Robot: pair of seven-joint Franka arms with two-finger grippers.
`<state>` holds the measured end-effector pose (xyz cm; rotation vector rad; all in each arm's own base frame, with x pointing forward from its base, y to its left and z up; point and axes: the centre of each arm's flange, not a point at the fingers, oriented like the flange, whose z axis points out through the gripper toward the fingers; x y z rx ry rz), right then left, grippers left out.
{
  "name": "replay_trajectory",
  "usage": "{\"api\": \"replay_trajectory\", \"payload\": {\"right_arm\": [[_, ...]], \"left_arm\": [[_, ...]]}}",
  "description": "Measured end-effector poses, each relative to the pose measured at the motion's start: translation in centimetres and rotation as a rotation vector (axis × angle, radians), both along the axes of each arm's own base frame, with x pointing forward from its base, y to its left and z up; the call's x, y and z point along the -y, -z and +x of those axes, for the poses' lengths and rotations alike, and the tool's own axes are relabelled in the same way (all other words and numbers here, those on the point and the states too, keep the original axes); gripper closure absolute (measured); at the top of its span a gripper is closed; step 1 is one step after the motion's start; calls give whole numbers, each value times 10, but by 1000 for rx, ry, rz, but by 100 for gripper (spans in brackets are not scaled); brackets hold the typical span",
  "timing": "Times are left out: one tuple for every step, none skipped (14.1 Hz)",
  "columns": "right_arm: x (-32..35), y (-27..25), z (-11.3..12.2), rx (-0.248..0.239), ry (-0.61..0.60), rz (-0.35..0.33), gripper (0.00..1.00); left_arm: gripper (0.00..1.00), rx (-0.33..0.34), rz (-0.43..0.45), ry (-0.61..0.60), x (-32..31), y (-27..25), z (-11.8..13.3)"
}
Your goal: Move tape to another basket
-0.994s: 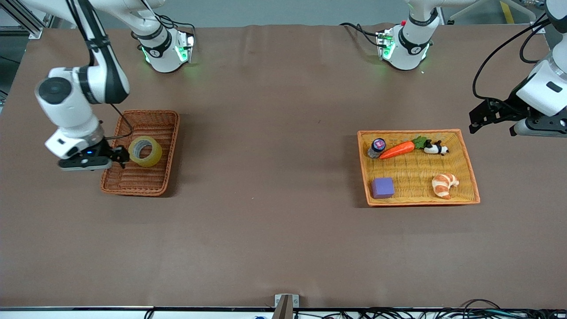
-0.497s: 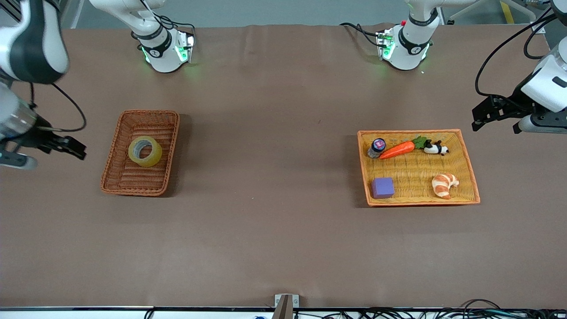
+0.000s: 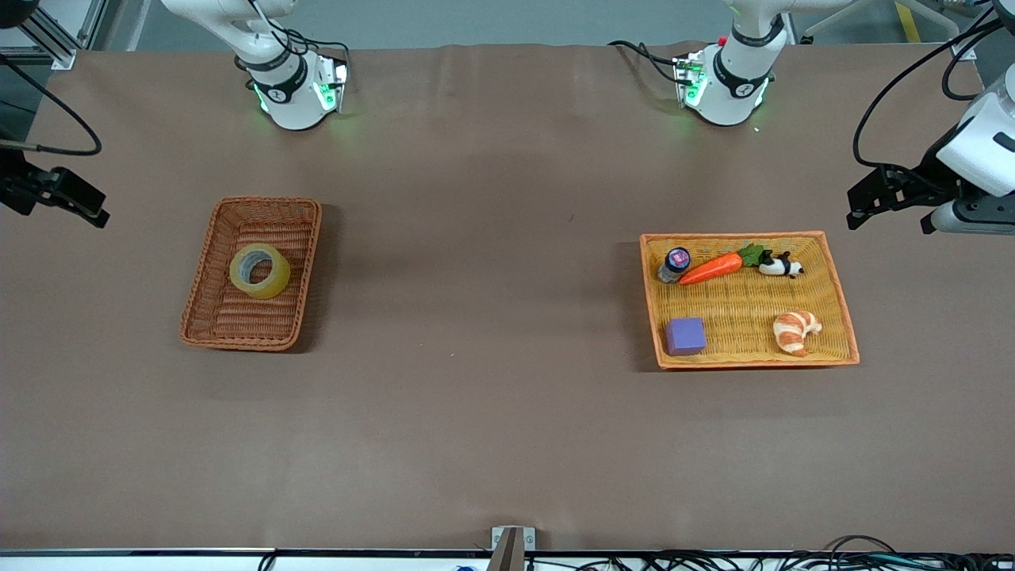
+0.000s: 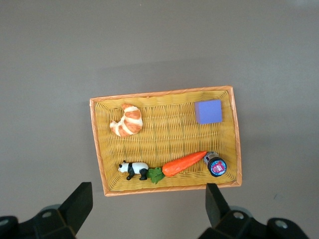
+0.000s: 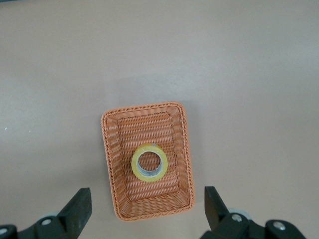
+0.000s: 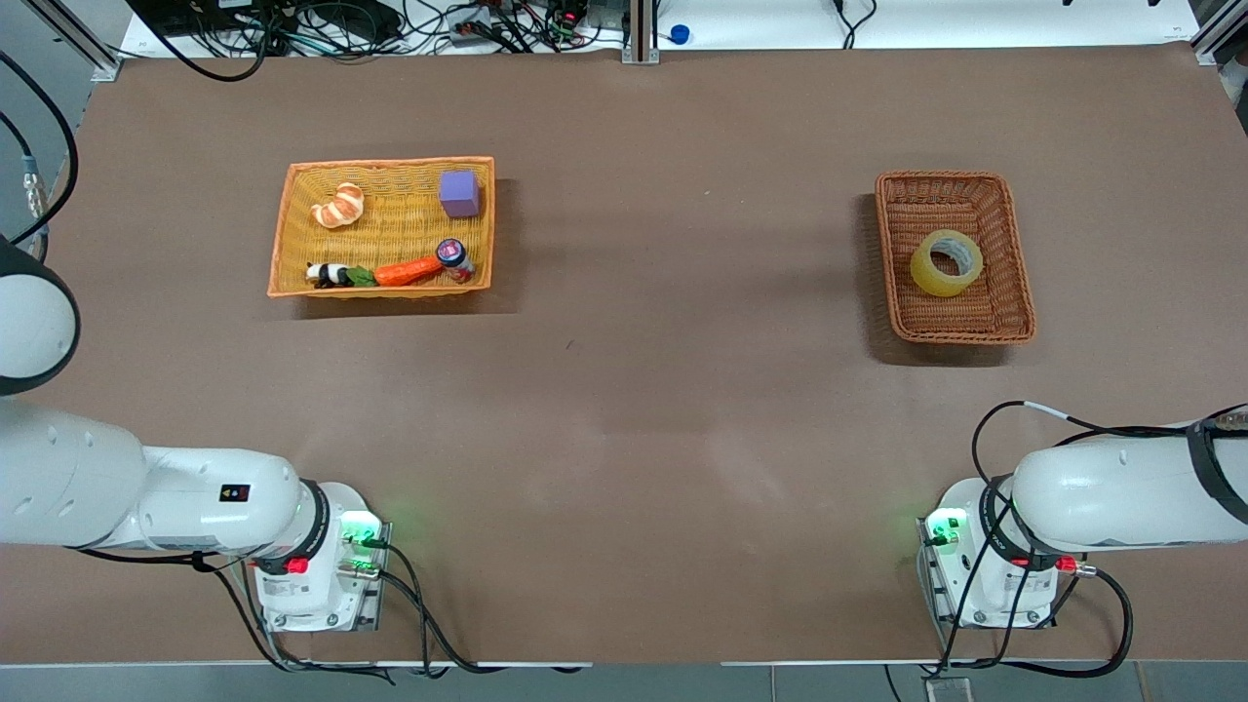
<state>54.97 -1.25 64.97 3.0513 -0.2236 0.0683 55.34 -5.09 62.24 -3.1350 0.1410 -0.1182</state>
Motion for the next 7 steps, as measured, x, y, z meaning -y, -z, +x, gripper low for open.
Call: {"api": "replay_trajectory", "payload": {"right_arm": [[4,2,1,-4,-8,0,0],[6,3,1,-8,-13,1,0],[7,5,3,-8,-17,1,0],[6,6,5,-3,-19,6,0],[4,8,7,4,-21,20,0],[3,9,9,13,-23,33,0],[2,11,10,18,-24,38,0]], "left_arm": [[0,-4,0,0,0,0,-1],[0,-6,1,0,0,0,-1],[0,-7,1,0,0,0,-1],[0,-8,1,0,0,0,-1],[0,-9,1,0,0,0,-1],[0,-9,1,-1,0,0,-1],[0,-9,1,-1,-1,0,-1]]}}
